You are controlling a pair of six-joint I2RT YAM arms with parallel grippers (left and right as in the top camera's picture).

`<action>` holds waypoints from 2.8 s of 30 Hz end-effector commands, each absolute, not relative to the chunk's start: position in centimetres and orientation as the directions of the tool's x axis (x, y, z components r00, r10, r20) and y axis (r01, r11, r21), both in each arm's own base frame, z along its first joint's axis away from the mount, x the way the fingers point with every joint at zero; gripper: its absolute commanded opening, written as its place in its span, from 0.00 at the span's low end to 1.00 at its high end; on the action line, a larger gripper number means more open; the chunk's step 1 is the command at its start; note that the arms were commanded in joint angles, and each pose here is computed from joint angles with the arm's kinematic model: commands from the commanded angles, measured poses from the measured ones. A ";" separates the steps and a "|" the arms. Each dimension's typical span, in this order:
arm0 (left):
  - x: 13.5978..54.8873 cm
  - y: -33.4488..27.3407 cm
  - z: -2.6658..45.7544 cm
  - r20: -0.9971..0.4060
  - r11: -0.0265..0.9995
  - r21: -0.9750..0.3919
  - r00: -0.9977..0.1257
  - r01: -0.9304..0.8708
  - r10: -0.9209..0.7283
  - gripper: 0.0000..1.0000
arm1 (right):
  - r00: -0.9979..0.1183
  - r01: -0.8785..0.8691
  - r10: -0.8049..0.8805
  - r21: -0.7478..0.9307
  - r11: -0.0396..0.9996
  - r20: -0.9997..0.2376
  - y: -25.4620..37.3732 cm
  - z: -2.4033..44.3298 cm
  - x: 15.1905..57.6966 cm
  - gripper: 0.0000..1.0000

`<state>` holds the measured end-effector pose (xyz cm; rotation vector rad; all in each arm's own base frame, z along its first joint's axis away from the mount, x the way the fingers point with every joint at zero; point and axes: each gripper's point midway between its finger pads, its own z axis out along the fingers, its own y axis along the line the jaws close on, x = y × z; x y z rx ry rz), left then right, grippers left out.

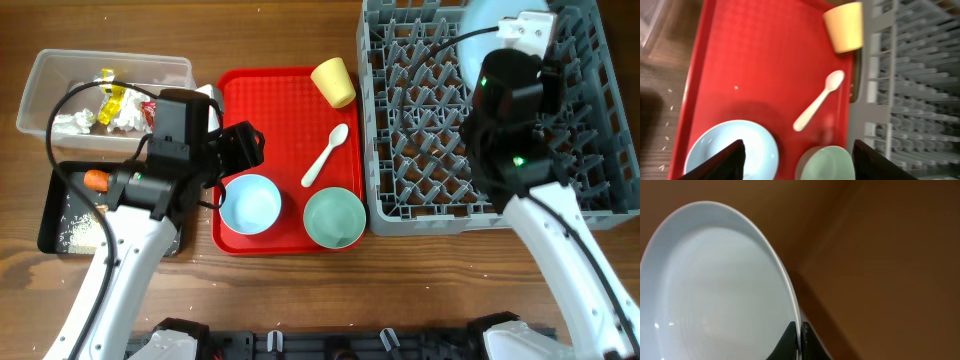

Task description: Sort waste into correct bins and load items into the dishwasher rack

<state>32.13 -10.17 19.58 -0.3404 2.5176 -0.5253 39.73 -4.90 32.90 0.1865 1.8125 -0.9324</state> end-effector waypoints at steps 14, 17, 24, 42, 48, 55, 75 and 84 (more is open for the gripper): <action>33.1 -7.7 17.2 -0.461 0.924 -0.309 -0.815 -0.224 -0.351 0.65 | -0.749 0.186 -0.429 -0.781 0.596 -0.505 -5.7 20.6 44.2 0.04; 33.1 -7.7 17.2 -0.461 0.924 -0.309 -0.815 -0.224 -0.351 0.66 | -0.734 0.190 -0.420 -0.756 0.626 -0.533 -4.7 20.3 44.3 0.04; 33.1 -7.7 17.2 -0.462 0.925 -0.309 -0.815 -0.223 -0.351 0.73 | -0.733 0.176 -0.417 -0.741 0.648 -0.538 -4.3 19.8 44.3 0.52; 34.0 -7.9 17.8 -0.495 0.921 -0.328 -0.793 -0.210 -0.357 0.70 | -0.476 -0.037 -0.191 -0.197 0.980 -0.858 4.5 28.3 42.6 0.77; 38.6 -10.0 19.0 -0.581 0.901 -0.420 -0.729 -0.111 -0.361 0.65 | -0.587 -0.262 -0.006 0.183 0.947 -0.809 10.9 26.6 39.7 0.77; 48.0 -15.9 15.6 -0.717 0.833 -0.511 -0.640 0.214 -0.276 0.73 | -0.743 -0.246 -0.023 0.242 0.939 -0.669 11.3 22.0 37.6 0.82; 53.6 -19.5 7.6 -0.826 0.813 -0.465 -0.501 0.349 -0.258 0.39 | -0.783 -0.222 -0.017 0.253 0.942 -0.622 11.2 20.2 36.9 0.84; 56.5 -20.1 8.5 -0.849 0.815 -0.452 -0.456 0.363 -0.268 0.31 | -0.782 -0.222 -0.018 0.253 0.942 -0.622 11.2 20.2 36.9 0.86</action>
